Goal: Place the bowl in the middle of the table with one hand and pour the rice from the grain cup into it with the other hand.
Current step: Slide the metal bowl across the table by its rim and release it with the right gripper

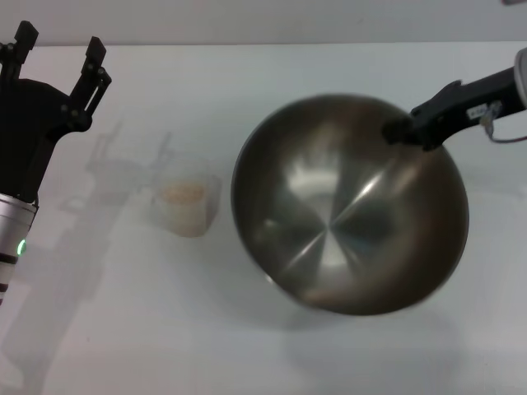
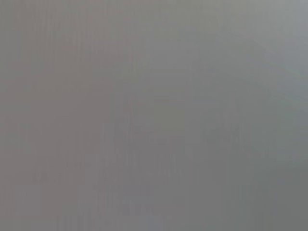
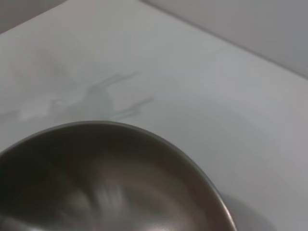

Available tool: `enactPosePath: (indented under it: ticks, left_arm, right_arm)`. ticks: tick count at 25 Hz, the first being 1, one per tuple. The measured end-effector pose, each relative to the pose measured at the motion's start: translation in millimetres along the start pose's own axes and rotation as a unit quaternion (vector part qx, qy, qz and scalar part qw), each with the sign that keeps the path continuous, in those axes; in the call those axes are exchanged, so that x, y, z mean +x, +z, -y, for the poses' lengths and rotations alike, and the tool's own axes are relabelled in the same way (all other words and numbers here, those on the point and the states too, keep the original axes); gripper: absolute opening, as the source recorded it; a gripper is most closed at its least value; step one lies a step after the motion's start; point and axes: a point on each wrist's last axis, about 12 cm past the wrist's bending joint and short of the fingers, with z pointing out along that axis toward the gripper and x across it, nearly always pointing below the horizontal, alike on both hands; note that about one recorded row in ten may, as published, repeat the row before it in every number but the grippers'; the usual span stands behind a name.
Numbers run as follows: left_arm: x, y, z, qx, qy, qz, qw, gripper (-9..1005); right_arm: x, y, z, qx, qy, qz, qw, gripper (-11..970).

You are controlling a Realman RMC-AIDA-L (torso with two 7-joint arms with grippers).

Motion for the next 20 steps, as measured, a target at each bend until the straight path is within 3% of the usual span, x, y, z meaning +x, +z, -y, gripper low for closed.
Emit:
enactPosePath:
  ticks: [4,20]
  left_arm:
    - [0,0,0.1,0.001,0.0,0.0,1.0,812]
    - [-2,-1,1.5,0.003,-0.001,0.01,1.0,812]
  right_arm:
    - [-1,13,-12.6,-0.027,-0.025,-0.024,0.999,1]
    - [-2,49,-32.0,-0.072,-0.035,-0.089,0.993,7]
